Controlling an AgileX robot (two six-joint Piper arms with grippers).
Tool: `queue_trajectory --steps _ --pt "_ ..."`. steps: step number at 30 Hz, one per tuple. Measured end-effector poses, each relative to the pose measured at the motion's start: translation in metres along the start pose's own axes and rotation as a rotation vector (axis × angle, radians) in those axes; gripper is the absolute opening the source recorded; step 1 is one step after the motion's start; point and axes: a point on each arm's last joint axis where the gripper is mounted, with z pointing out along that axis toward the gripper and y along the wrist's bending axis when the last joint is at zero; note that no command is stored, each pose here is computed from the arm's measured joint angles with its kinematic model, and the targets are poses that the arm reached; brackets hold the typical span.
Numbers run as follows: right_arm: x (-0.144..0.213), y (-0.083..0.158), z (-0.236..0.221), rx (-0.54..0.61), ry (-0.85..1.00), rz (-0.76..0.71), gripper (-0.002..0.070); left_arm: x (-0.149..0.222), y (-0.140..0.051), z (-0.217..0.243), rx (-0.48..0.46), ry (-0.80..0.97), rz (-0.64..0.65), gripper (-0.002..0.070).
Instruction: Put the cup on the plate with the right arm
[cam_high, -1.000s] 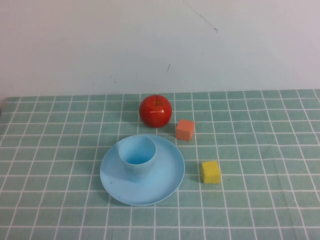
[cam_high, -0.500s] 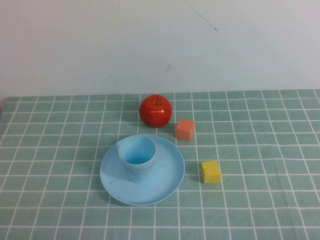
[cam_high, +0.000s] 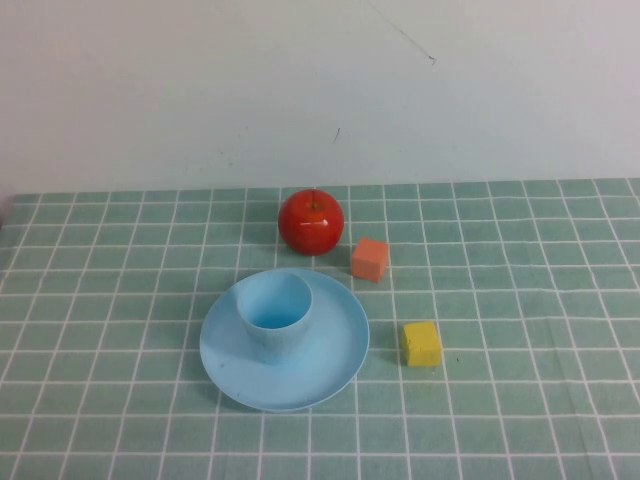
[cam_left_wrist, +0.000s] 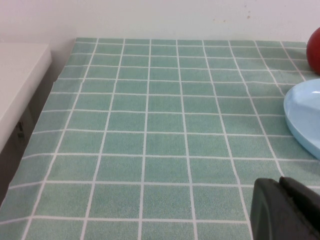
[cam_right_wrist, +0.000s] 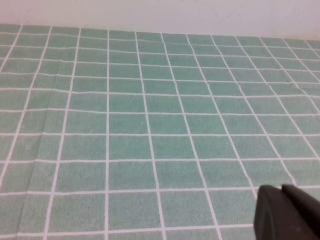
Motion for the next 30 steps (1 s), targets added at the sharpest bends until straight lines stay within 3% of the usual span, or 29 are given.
queue_trajectory --steps 30 --pt "0.0001 0.0005 0.0002 -0.005 -0.003 0.011 -0.0003 0.0 0.0 0.0 0.0 0.0 0.0 -0.0003"
